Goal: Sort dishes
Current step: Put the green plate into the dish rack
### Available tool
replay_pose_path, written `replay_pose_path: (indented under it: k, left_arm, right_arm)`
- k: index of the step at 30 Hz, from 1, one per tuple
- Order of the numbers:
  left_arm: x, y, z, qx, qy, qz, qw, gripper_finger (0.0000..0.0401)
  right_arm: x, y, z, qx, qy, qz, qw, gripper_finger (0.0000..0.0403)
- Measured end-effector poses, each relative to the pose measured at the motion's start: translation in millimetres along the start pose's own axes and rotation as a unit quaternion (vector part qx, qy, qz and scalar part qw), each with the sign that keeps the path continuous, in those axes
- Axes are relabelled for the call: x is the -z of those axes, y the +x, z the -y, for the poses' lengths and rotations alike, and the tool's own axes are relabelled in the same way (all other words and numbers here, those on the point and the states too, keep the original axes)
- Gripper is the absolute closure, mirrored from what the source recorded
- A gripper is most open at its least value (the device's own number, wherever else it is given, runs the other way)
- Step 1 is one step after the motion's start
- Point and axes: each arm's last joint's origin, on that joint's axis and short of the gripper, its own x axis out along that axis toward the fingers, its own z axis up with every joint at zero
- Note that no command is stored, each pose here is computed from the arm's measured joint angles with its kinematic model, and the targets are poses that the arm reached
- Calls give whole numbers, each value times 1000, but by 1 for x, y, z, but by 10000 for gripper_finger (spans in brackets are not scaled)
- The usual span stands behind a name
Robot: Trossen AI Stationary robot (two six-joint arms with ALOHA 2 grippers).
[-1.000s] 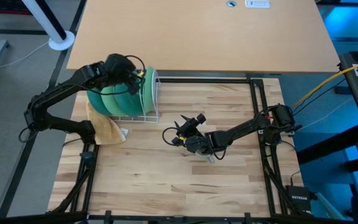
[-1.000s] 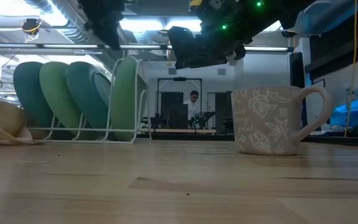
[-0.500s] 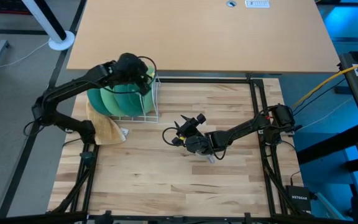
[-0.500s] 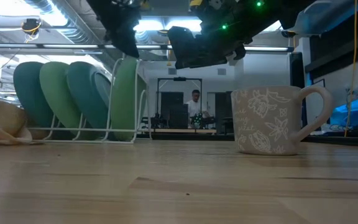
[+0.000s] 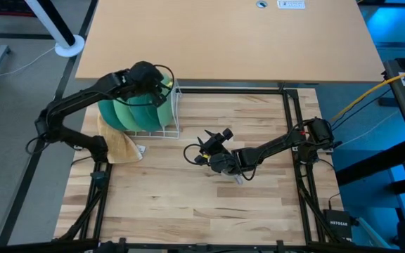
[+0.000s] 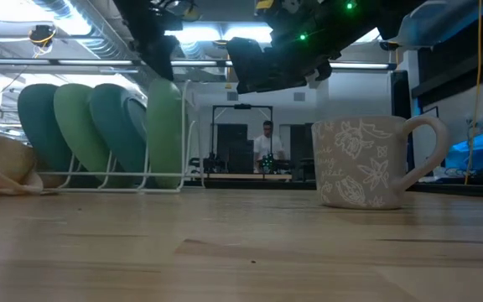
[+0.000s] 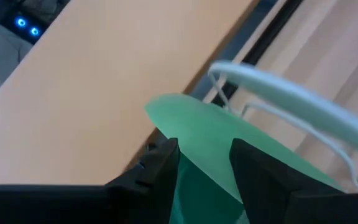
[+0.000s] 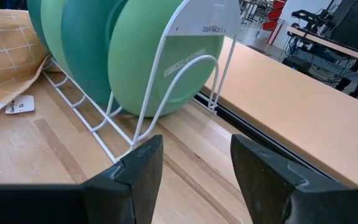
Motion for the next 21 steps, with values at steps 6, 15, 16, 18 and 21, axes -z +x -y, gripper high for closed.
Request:
replay_pose_path:
  k: [6, 15, 16, 18, 21]
  left_arm:
    - [11, -3, 0, -2, -13, -51, 999, 258]
    - [13, -5, -1, -6, -58, -56, 997, 258]
    - [14, -6, -1, -6, -62, -59, 996, 258]
    - [16, -7, -1, -6, -69, -65, 995, 258]
    - [18, -10, -2, -3, -78, -71, 994, 258]
  right_arm:
    - [0, 0, 0, 0, 0, 0, 1000, 207]
    - [1, 0, 0, 0, -6, -3, 1000, 207]
    - [1, 0, 0, 1, -7, -4, 1000, 207]
    - [2, 0, 0, 1, -9, -5, 1000, 207]
    - [2, 0, 0, 1, -9, -5, 1000, 207]
